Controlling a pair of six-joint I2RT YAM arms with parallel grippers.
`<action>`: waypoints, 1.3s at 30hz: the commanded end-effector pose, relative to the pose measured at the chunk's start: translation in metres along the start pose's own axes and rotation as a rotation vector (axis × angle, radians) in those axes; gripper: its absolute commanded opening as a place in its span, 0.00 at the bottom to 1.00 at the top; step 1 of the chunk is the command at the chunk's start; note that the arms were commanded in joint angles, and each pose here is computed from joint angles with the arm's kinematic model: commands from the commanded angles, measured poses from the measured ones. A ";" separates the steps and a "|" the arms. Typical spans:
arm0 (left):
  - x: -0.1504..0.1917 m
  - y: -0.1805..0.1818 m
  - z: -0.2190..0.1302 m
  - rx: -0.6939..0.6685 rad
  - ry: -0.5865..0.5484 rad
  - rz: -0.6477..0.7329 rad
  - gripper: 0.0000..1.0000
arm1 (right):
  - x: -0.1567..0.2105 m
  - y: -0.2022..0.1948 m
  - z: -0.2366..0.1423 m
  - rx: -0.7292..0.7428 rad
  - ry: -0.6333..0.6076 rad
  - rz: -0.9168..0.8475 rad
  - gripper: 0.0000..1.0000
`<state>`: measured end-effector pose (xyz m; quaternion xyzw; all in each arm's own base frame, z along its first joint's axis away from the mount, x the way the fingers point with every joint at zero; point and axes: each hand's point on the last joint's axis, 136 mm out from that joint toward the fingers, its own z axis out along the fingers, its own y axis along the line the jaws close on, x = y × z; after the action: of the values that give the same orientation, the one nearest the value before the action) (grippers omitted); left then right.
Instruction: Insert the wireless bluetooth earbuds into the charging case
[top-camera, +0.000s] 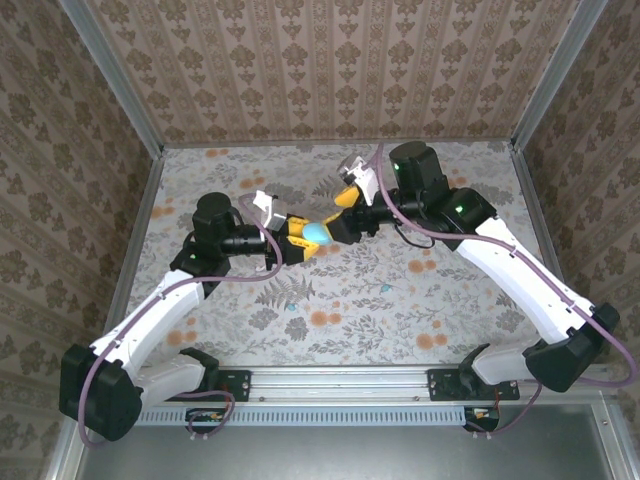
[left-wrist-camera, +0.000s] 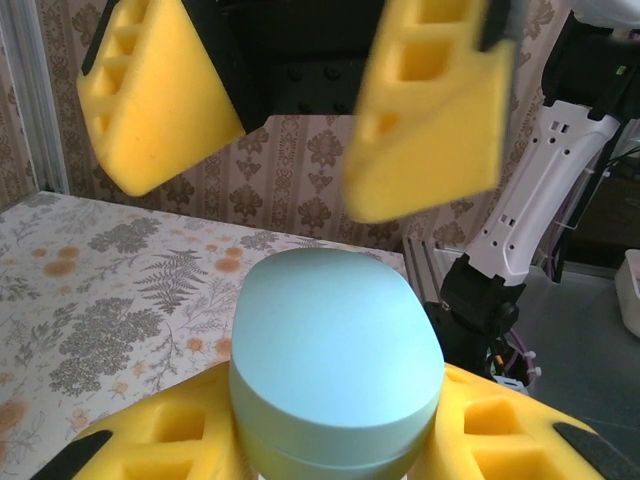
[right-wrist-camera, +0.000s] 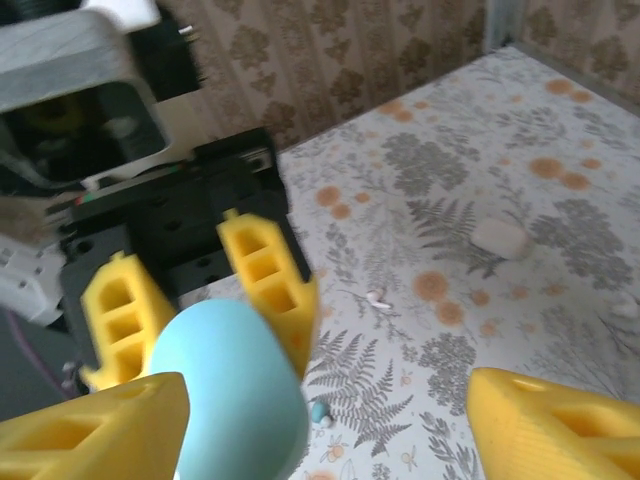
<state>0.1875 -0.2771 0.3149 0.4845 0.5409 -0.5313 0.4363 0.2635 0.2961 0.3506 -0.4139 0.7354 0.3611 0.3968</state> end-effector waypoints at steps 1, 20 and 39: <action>-0.008 -0.010 -0.001 0.046 -0.015 0.018 0.19 | 0.001 0.029 -0.011 -0.136 -0.041 -0.096 0.77; -0.015 -0.017 -0.002 0.072 -0.013 0.004 0.19 | 0.010 0.025 0.004 -0.154 0.037 -0.178 0.76; -0.019 -0.018 -0.002 0.089 -0.014 0.001 0.19 | 0.022 0.017 0.020 -0.141 0.089 -0.156 0.71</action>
<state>0.1800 -0.2766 0.3171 0.4869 0.5363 -0.5491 0.4170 0.2441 0.3109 0.3282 -0.5081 0.6883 0.3675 0.3648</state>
